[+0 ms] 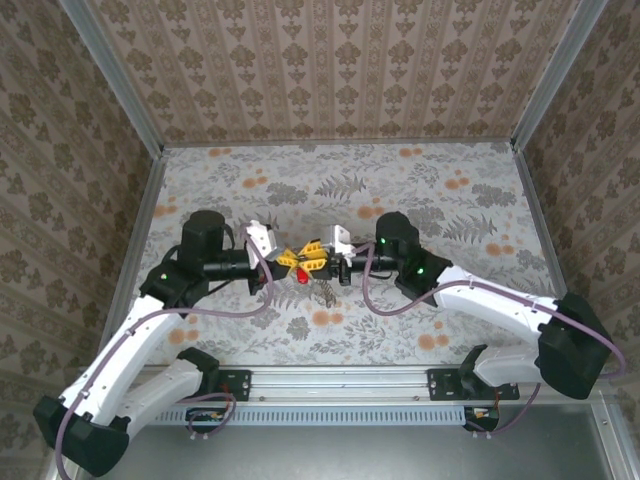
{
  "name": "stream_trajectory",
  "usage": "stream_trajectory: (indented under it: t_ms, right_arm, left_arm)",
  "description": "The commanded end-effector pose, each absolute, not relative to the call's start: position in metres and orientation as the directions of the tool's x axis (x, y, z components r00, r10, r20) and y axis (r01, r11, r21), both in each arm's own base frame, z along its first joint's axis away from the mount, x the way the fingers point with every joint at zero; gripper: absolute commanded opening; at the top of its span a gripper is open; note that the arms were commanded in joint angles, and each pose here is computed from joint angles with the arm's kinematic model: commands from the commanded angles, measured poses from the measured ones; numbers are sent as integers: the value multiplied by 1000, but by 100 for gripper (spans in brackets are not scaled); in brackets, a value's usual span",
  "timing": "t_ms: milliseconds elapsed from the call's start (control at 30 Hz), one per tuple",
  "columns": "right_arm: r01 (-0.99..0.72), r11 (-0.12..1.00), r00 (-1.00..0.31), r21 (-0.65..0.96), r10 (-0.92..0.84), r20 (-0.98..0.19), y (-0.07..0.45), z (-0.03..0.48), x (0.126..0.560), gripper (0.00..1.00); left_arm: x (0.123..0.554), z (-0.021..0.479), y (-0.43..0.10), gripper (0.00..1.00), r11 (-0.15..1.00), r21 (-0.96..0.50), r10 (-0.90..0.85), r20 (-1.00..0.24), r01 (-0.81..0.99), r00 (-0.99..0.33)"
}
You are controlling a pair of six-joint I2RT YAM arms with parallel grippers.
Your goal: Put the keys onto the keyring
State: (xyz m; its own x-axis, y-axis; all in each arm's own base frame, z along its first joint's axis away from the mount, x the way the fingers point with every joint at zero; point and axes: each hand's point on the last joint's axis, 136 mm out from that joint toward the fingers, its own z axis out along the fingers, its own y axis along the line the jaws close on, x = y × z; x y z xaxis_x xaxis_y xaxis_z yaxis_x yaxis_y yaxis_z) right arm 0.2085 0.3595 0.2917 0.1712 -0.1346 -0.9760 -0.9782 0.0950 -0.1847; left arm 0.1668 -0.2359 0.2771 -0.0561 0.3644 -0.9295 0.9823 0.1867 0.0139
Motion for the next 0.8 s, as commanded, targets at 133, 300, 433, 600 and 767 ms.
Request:
stream_trajectory:
  t_ms: [133, 300, 433, 600, 767]
  right_arm:
    - [-994, -14, 100, -106, -466, -879, 327, 256, 189, 30]
    - [-997, -6, 75, -83, -497, -864, 320, 258, 187, 30]
    - [-997, 4, 62, -73, -484, -873, 320, 263, 187, 30]
    - [-997, 15, 63, -78, -453, -889, 324, 269, 189, 30]
    - [-994, 36, 80, -106, -432, -898, 329, 268, 197, 32]
  left_arm:
    - [159, 280, -231, 0, 136, 95, 527, -850, 986, 9]
    - [158, 276, -233, 0, 121, 124, 574, -818, 985, 33]
    - [154, 273, -237, 0, 95, 114, 584, -811, 989, 37]
    - [150, 267, -242, 0, 66, 95, 604, -796, 993, 36]
    - [147, 266, -246, 0, 46, 76, 597, -802, 996, 34]
